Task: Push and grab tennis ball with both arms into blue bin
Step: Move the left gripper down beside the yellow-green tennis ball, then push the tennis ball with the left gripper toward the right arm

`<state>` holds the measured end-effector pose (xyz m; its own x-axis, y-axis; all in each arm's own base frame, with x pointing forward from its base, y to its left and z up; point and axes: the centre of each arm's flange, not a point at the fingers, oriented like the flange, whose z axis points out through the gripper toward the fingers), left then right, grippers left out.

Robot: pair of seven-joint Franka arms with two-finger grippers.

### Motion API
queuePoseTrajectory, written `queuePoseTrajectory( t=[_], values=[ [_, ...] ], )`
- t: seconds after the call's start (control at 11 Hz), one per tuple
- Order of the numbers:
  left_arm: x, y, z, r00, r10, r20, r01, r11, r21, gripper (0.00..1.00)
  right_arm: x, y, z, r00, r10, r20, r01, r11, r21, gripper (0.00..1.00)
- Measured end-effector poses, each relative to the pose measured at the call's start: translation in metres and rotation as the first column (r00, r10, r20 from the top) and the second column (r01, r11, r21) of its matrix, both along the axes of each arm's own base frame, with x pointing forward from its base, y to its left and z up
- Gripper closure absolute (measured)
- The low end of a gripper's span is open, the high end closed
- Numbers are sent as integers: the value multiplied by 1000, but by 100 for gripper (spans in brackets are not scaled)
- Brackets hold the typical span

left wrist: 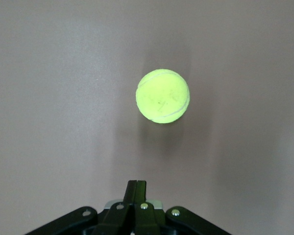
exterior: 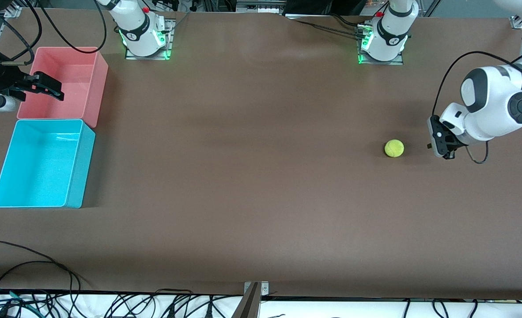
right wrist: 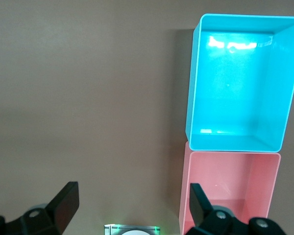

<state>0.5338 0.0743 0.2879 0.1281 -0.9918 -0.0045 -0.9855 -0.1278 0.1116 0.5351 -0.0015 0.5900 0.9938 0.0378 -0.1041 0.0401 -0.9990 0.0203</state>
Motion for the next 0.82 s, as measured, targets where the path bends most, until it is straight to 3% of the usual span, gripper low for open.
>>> queuePoseTrajectory(
  t=[0.18, 0.82],
  values=[
    [2, 2, -24, 1000, -23, -3, 23, 1000, -7, 99, 0, 0, 0, 1000, 0, -1, 0, 1000, 0, 0],
    [-18, -4, -82, 994, -29, -107, 25, 999, -41, 99, 0, 0, 0, 1000, 0, -2, 0, 1000, 0, 0]
  ],
)
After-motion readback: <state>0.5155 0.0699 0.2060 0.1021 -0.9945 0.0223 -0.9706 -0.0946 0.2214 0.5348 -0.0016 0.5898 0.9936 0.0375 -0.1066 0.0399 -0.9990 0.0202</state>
